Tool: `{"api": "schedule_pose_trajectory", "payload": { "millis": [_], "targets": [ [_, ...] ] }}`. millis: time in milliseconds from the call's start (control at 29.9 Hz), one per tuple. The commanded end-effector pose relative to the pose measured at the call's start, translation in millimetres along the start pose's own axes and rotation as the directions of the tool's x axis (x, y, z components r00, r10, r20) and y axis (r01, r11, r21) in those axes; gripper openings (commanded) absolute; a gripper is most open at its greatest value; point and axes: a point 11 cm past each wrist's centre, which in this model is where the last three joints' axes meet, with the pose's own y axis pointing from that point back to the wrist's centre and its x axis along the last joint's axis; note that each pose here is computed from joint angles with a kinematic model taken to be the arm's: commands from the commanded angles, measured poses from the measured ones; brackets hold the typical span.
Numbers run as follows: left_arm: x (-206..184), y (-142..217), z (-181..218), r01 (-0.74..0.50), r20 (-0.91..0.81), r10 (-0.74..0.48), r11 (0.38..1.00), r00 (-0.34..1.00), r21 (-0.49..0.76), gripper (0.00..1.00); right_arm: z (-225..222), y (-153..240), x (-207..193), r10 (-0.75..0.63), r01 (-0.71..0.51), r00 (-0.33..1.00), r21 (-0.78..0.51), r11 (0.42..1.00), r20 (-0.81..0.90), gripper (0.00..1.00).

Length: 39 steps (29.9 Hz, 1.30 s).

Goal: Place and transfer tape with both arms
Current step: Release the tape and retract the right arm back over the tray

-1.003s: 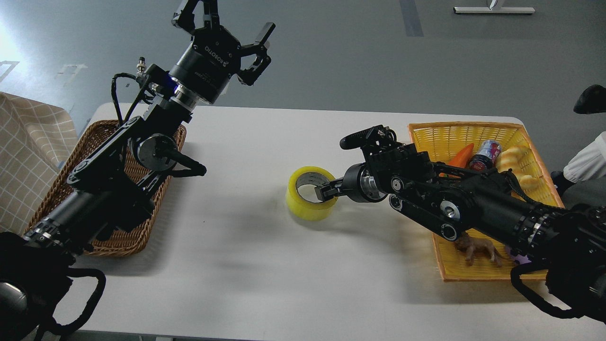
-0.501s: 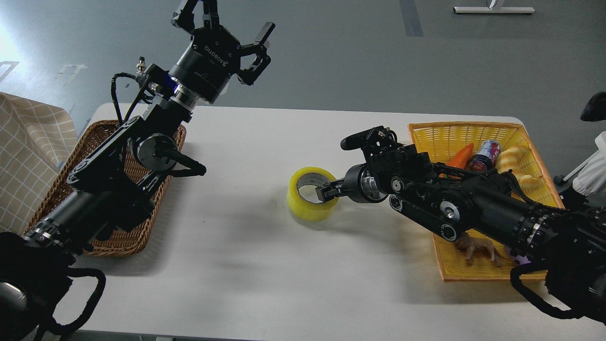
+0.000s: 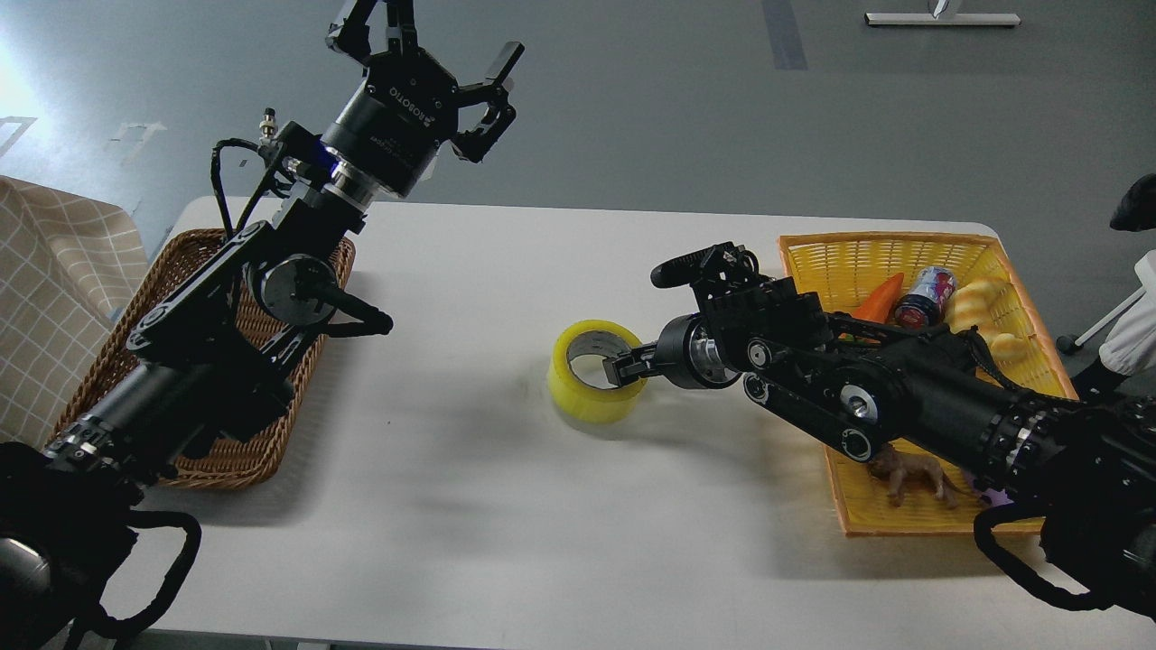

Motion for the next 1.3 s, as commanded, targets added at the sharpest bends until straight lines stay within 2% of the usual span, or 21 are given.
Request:
{"api": "schedule_pose_trajectory", "payload": {
  "millis": [0,67,100,201,334,368,501,535,969,1036,1170,1270],
  "targets": [
    [-0.3,-0.6,0.4,0.001,0.000,-0.001,1.000,1.000,-0.001,0.98,-0.8,0.4,0.7,0.002,-0.002,1.000,0.004,1.000,0.003,0.42],
    [0.0,-0.4,0.8,0.001,0.001,-0.001,1.000,1.000,-0.001,0.98,-0.1,1.0,1.7,0.004,-0.004,1.000,0.002,1.000,0.003,0.50],
    [-0.1,-0.3,0.4,0.001,0.001,-0.001,1.000,1.000,0.000,0.98,0.1,1.2,2.4,0.007,-0.007,1.000,0.001,1.000,0.004,0.61],
    [0.6,0.4,-0.1,-0.002,0.001,0.002,1.000,1.000,0.001,0.98,0.4,2.0,3.8,0.010,-0.010,1.000,0.001,1.000,0.006,0.74],
    [0.3,0.1,0.4,-0.001,0.001,0.001,1.000,1.000,0.000,0.98,0.4,3.9,6.7,0.015,-0.015,1.000,0.002,1.000,0.003,0.79],
    [0.3,0.1,0.4,-0.001,0.001,0.001,1.000,1.000,0.000,0.98,1.2,5.3,9.1,0.021,-0.021,1.000,0.002,1.000,0.005,0.84],
    [0.4,-0.1,0.3,0.000,0.002,0.000,1.000,1.000,0.001,0.98,6.7,13.5,20.1,0.051,-0.051,0.998,0.000,0.999,0.020,0.86],
    [-0.1,-0.3,0.4,0.001,0.001,-0.001,1.000,1.000,0.000,0.98,9.8,18.5,25.9,0.070,-0.070,0.997,-0.001,0.998,0.033,0.92],
    [3.3,2.3,3.1,-0.004,0.014,0.004,1.000,1.000,0.006,0.98,51.3,106.9,72.8,0.283,-0.286,0.955,0.021,0.958,0.083,0.94],
    [3.5,2.6,3.2,-0.004,0.015,0.004,1.000,1.000,0.007,0.98,63.3,130.7,91.2,0.364,-0.370,0.921,0.017,0.929,0.141,0.97],
    [3.3,2.1,3.4,-0.003,0.015,0.003,1.000,1.000,0.008,0.98,75.6,168.0,114.9,0.466,-0.480,0.860,0.019,0.877,0.207,0.97],
    [3.7,1.9,4.1,-0.004,0.019,0.003,1.000,1.000,0.009,0.98,80.5,203.7,132.9,0.546,-0.581,0.787,0.045,0.813,0.289,0.97]
  ]
}}
